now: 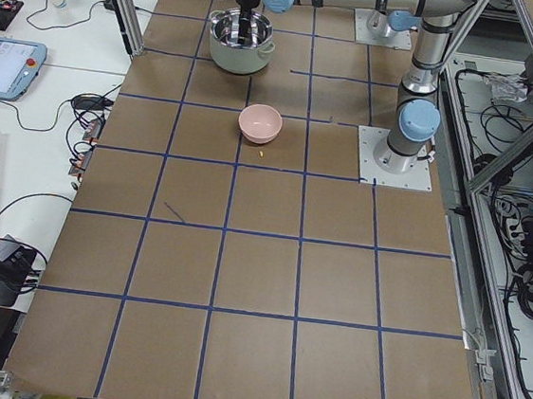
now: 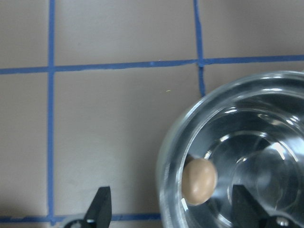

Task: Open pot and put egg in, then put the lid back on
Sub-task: 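Move the lid back over the pot with the right gripper while the left arm withdraws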

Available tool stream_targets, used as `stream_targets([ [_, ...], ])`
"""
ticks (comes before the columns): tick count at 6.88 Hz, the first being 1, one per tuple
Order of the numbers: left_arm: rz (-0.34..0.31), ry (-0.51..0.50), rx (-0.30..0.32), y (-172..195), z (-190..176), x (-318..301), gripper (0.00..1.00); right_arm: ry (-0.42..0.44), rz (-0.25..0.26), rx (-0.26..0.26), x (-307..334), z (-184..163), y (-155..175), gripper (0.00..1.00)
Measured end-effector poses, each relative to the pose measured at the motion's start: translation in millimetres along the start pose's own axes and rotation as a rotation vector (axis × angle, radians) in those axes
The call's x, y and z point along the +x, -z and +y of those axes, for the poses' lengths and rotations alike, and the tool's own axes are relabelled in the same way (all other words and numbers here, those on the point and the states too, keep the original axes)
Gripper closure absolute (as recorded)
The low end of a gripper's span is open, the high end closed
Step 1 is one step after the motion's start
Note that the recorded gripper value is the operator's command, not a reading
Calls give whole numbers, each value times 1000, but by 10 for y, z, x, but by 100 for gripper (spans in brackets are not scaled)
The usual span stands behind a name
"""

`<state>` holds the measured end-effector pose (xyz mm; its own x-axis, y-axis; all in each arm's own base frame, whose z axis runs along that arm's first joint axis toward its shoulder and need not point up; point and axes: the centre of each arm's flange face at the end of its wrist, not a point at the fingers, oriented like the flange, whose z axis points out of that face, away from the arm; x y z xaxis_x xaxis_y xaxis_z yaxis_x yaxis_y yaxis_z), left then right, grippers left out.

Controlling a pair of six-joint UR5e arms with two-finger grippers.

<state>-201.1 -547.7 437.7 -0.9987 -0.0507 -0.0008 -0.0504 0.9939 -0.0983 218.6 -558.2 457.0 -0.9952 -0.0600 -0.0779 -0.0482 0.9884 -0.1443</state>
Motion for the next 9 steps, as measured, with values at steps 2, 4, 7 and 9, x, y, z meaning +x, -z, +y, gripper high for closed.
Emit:
stream_targets([
  [2, -9, -27, -69, 529, 331, -506, 0, 58, -9, 10, -449, -227, -435, 85],
  [4, -15, -37, -113, 783, 494, -884, 0, 72, -14, 1, -825, -275, -812, 85],
  [7, -9, -58, -142, 733, 546, -922, 0, 96, -1, -2, -1015, -251, -1021, 83],
  [9, -1, -52, -140, 740, 578, -896, 0, 102, -1, 0, -1012, -252, -1056, 83],
])
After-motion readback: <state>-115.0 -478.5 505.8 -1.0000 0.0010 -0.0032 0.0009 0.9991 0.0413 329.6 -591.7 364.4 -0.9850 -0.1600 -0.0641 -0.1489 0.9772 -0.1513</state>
